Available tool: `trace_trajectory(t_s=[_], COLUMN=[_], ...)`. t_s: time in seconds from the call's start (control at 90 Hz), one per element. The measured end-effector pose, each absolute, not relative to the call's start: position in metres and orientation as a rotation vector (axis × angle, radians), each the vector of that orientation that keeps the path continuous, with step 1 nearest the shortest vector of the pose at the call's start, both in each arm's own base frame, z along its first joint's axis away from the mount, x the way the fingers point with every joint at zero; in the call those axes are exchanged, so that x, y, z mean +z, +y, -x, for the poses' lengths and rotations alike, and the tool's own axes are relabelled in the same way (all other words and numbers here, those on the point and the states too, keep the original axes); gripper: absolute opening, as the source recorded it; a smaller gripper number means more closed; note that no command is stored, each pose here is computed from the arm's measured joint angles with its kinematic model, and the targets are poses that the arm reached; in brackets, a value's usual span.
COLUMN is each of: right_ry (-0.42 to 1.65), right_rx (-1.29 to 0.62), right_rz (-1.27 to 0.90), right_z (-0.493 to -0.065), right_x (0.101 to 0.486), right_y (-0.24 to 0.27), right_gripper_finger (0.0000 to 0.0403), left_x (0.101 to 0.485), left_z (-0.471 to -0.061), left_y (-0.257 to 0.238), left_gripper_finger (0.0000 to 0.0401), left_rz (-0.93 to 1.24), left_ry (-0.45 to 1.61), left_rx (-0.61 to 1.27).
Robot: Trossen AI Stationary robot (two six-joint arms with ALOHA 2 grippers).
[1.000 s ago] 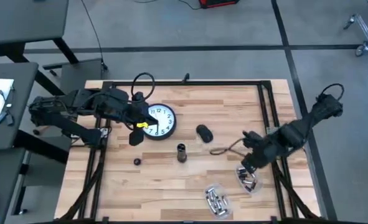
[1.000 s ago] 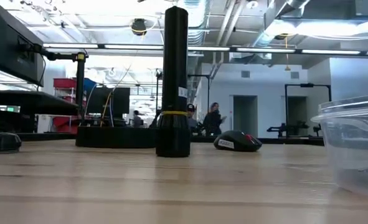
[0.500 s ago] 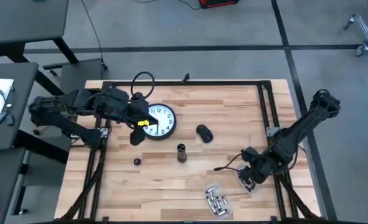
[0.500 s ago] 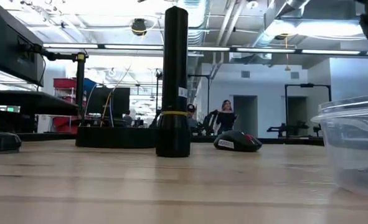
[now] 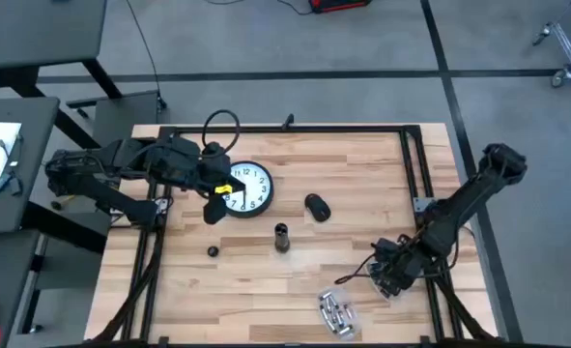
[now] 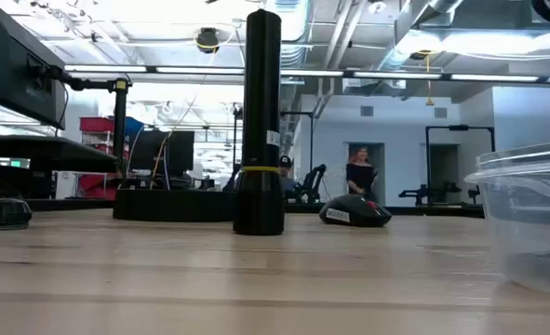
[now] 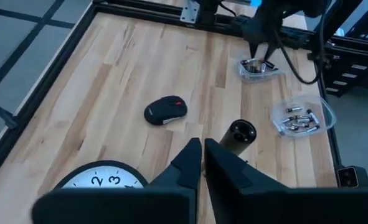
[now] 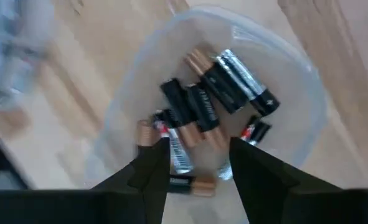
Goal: Insert battery
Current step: Insert the brown battery into the black flashlight battery compartment
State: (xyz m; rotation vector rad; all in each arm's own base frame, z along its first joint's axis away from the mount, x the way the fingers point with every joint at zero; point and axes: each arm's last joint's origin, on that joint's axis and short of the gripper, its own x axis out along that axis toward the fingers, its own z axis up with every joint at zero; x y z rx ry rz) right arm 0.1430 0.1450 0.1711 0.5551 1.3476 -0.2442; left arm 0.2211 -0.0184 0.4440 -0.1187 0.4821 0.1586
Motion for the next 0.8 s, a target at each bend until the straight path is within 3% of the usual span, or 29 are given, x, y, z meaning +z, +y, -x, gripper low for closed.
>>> trace_trajectory(t_s=[0.211,0.5,0.689,0.8], right_ry=[1.381,1.438,1.431,1.435], right_rx=[-0.261,-0.317,-0.296,-0.264], right_rz=[-0.486,-0.402,-0.416,-0.464], right_z=[-0.154,-0.158,-0.156,-0.152], right_x=[0.149,0.128,0.133,0.146], right_y=[0.153,0.157,0.155,0.152], right_gripper_finger=[0.0112,0.0102,0.0025,0.0022], left_x=[0.444,0.444,0.444,0.444], left_z=[-0.221,-0.221,-0.221,-0.221], left_y=[-0.018,-0.018,-0.018,-0.018], left_gripper_finger=[0.0000,0.0000,0.0000,0.0000], left_rz=[0.118,0.118,0.120,0.121], left_ry=[0.482,0.481,0.481,0.480], left_rx=[0.162,0.163,0.163,0.164])
